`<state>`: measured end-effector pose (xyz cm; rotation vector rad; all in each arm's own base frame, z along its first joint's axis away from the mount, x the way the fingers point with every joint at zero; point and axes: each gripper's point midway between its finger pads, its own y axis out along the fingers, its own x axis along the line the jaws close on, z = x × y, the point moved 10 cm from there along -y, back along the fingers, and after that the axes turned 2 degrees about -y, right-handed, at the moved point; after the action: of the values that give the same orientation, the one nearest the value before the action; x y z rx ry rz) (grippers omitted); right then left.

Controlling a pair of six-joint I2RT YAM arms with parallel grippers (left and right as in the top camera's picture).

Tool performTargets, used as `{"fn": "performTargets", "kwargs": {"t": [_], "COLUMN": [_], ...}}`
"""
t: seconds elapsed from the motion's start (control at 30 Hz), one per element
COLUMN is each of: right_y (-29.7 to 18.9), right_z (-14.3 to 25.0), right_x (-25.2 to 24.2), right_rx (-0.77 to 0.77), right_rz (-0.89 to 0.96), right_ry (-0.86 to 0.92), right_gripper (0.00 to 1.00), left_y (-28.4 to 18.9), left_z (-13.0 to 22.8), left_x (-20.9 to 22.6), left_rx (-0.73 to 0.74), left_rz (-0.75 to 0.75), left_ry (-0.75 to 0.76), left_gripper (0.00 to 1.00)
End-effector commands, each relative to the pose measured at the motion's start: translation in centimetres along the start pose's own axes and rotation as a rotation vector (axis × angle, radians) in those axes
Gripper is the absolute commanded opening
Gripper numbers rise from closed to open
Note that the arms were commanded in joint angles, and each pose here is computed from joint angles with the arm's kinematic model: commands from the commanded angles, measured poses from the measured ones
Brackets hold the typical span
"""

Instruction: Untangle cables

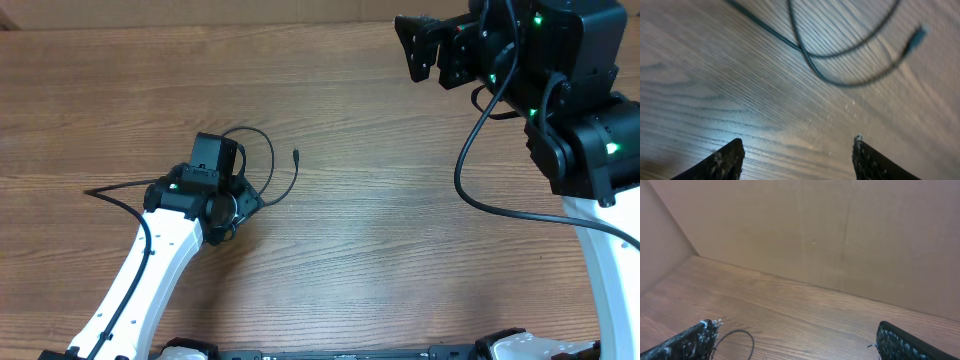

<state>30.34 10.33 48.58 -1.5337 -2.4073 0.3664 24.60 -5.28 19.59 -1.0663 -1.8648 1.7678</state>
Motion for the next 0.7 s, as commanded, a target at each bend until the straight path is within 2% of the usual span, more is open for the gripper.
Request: {"fn": "performTargets", "kwargs": {"t": [0.0, 0.2, 0.33, 0.5, 0.67], "right_y": [-0.2, -0.3, -0.3, -0.3, -0.3], "right_z": [-0.2, -0.2, -0.1, -0.1, -0.1], "right_x": [0.2, 0.6, 0.7, 0.7, 0.8], "right_rx": [-0.009, -0.003, -0.002, -0.002, -0.001], "right_rz": [-0.042, -0.093, -0.103, -0.104, -0.111], "right_ry": [-0.001, 0.000, 0.000, 0.000, 0.000], "right_gripper": [1.00, 1.00, 1.00, 1.00, 1.00], "left_y": [0.5, 3.5, 6.6, 9.9, 10.7], "left_z": [-0.9, -1.6, -1.5, -1.3, -1.4], "left_x": [-0.3, -1.7, -3.2, -3.7, -4.0], "left_rx": [-0.067, -0.044, 0.084, 0.163, 0.178], "left_rz": [-0.025, -0.013, 0.032, 0.016, 0.023], "left_ry": [-0.218, -0.366, -0.426, -0.519, -0.584], "left_gripper": [0.67, 0.62, 0.62, 0.50, 0.53]}}
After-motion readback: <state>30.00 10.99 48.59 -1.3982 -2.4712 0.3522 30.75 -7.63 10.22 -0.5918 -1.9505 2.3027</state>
